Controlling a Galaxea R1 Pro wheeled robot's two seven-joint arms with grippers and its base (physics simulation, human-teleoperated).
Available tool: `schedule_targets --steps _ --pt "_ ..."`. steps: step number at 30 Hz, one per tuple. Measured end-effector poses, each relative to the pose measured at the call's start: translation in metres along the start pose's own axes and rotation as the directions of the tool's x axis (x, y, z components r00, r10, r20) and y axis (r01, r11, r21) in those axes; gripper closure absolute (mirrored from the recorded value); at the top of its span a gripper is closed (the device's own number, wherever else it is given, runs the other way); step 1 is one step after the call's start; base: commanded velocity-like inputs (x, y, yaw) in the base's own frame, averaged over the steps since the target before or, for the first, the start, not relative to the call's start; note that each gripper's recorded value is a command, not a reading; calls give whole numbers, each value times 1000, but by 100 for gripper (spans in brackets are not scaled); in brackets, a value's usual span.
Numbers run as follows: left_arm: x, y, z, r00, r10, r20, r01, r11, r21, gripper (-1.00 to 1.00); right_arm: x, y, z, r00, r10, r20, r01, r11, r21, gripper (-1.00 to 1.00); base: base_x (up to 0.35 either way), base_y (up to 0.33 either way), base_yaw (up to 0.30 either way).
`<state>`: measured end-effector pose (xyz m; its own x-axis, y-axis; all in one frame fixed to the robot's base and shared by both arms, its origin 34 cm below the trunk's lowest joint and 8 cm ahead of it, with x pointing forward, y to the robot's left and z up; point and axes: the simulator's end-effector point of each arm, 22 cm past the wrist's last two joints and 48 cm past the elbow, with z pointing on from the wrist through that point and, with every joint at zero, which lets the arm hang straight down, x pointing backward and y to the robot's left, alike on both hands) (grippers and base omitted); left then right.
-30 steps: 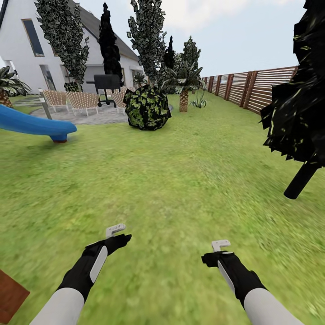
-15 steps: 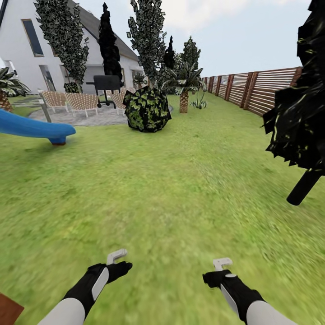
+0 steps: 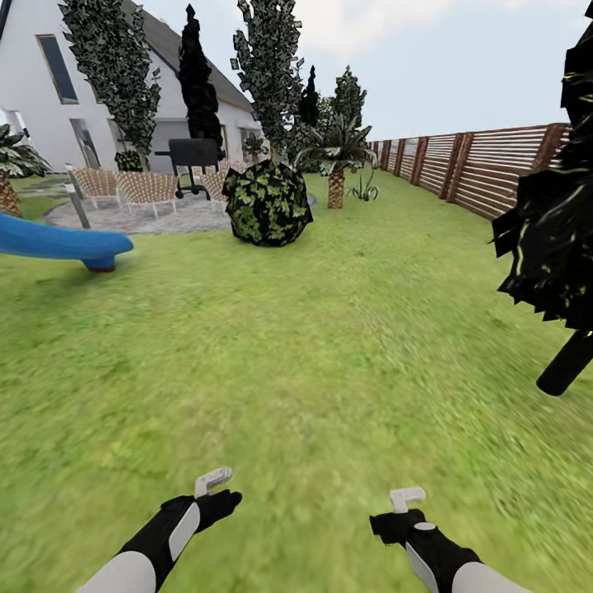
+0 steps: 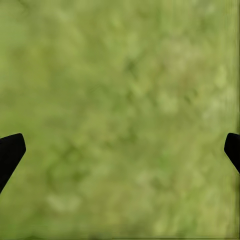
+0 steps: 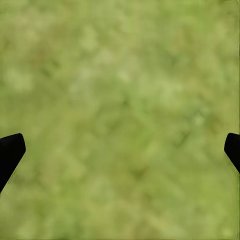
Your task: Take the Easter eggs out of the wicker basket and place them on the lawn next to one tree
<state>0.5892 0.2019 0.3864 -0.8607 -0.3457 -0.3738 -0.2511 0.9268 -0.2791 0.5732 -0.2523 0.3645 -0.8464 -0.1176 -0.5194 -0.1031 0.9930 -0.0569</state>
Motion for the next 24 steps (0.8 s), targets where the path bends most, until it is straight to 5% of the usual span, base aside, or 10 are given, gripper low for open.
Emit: schedule_targets --steps 13,24 --pt "30 8 -12 1000 -9 -19 8 999 -35 -100 10 -1 -21 999 -2 -39 2 1000 -1 -100 324 0 0" --pt "51 12 -29 997 -16 -71 13 998 -54 -100 13 4 -42 999 -1 35 2 1000 -15 -100 324 0 0"
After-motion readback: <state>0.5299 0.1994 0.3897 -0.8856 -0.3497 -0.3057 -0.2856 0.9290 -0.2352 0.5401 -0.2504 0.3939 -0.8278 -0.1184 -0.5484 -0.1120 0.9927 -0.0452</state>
